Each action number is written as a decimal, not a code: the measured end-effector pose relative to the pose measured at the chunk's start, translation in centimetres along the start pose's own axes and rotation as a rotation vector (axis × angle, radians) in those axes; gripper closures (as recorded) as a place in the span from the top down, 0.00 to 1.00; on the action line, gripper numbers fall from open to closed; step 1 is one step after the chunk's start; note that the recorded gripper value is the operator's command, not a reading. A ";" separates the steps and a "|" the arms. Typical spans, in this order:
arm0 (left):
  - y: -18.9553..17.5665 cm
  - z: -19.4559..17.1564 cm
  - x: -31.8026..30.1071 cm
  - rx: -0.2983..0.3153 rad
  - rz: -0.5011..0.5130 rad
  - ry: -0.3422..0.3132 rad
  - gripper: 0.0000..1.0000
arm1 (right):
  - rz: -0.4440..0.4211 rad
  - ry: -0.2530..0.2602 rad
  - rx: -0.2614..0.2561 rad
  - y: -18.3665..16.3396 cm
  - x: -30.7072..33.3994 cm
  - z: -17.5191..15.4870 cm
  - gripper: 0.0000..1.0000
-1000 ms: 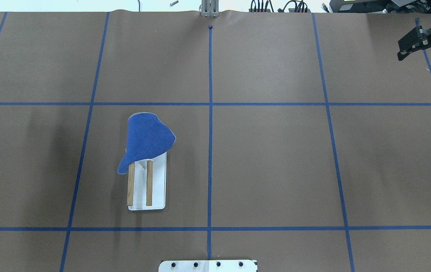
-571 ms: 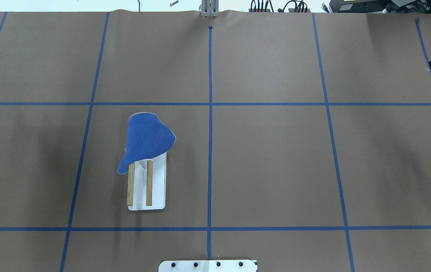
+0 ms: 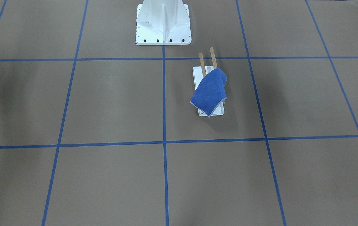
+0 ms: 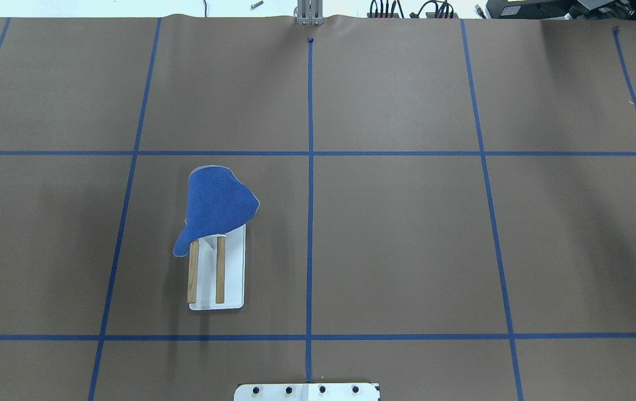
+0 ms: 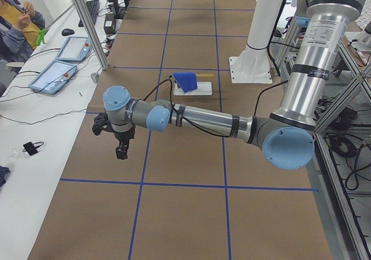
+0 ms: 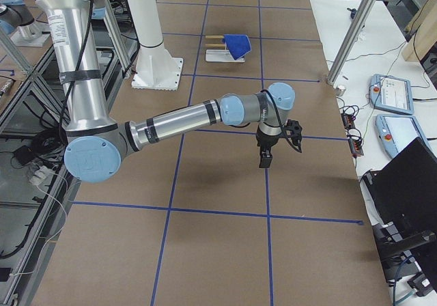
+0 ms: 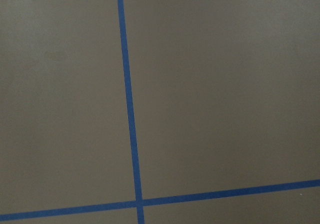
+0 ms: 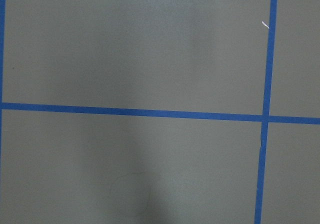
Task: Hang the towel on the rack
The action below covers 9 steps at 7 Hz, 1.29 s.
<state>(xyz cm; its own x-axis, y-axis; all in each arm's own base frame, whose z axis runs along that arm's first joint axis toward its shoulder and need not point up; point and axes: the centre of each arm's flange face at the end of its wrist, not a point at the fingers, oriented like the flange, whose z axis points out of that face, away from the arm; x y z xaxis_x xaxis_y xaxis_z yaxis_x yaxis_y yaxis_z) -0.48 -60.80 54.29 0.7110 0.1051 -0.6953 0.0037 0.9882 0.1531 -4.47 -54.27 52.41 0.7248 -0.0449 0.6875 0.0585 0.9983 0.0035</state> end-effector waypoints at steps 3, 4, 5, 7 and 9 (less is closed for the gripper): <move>2.7 -1.1 1.3 -0.018 0.074 0.004 0.98 | -0.048 -0.012 -0.020 1.7 1.7 1.0 1.00; 3.1 -1.1 1.4 -0.017 0.078 0.007 0.98 | -0.060 -0.013 -0.010 1.7 1.7 1.1 1.00; 3.3 -1.1 1.5 -0.015 0.082 0.013 0.98 | -0.071 -0.015 0.002 1.7 1.7 1.1 1.00; 3.3 -1.4 1.8 0.001 0.098 0.018 0.98 | -0.085 -0.018 0.018 1.8 1.4 0.7 1.00; 3.3 -1.9 2.4 0.020 0.116 0.020 0.98 | -0.093 -0.017 0.025 1.6 1.2 0.5 1.00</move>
